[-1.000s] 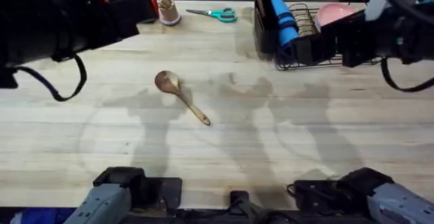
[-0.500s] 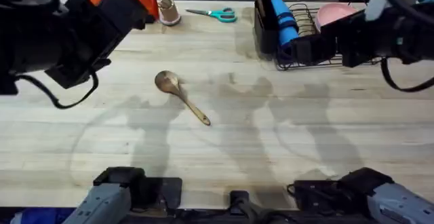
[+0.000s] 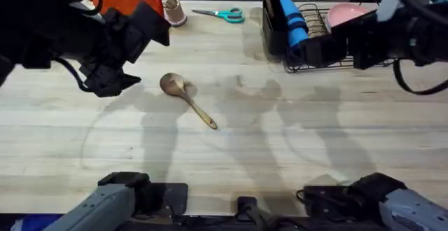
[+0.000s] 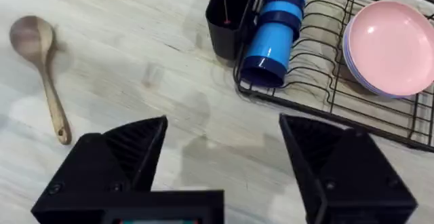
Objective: Pick up the spoon on the table one by one and put them onto the rack
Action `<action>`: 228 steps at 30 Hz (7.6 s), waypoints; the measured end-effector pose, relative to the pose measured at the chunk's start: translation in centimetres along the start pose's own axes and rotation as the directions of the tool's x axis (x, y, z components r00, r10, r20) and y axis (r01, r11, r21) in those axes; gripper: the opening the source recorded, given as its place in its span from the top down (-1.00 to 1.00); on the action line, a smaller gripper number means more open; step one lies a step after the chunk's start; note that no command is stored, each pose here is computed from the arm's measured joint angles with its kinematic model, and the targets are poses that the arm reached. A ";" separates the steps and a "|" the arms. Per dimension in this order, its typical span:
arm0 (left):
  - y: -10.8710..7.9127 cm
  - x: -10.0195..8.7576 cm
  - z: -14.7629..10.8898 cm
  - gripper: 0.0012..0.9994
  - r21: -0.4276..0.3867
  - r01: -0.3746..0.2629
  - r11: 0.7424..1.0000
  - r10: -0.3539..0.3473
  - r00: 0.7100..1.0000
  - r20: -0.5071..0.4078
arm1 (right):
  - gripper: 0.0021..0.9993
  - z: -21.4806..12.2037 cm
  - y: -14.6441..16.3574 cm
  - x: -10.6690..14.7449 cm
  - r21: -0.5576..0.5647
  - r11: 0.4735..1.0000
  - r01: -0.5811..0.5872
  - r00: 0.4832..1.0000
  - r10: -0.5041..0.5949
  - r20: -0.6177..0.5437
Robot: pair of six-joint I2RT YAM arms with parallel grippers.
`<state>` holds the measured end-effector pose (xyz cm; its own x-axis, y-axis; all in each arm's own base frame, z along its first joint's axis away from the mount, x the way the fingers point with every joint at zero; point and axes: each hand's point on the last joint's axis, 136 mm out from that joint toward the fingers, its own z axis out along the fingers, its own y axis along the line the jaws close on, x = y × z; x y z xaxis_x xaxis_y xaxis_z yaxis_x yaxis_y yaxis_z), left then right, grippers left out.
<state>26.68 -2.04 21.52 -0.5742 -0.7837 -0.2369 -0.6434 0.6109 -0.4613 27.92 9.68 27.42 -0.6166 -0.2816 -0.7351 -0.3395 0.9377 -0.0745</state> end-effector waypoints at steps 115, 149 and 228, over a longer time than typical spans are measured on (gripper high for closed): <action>5.4 8.3 15.6 -0.02 -0.378 -0.175 0.909 0.129 0.981 -0.144 | -1.00 0.5 0.1 0.7 -0.001 1.000 0.003 0.999 -0.003 -0.039; 3.9 7.6 16.3 0.92 -0.325 -0.164 0.932 0.137 0.985 -0.103 | -1.00 0.5 0.1 0.7 -0.001 1.000 0.003 0.999 -0.003 -0.038; -33.1 7.7 5.7 0.91 0.429 -0.801 0.417 0.309 0.569 0.762 | -0.99 -3.8 -0.3 -1.3 0.006 1.000 -0.010 0.990 0.009 0.138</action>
<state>46.45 -28.92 30.09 -0.1391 -0.3429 -0.9290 0.4085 0.8347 -0.3693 26.10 8.95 30.98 -0.5161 -0.2425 -0.8215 -0.3295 0.9415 -0.0709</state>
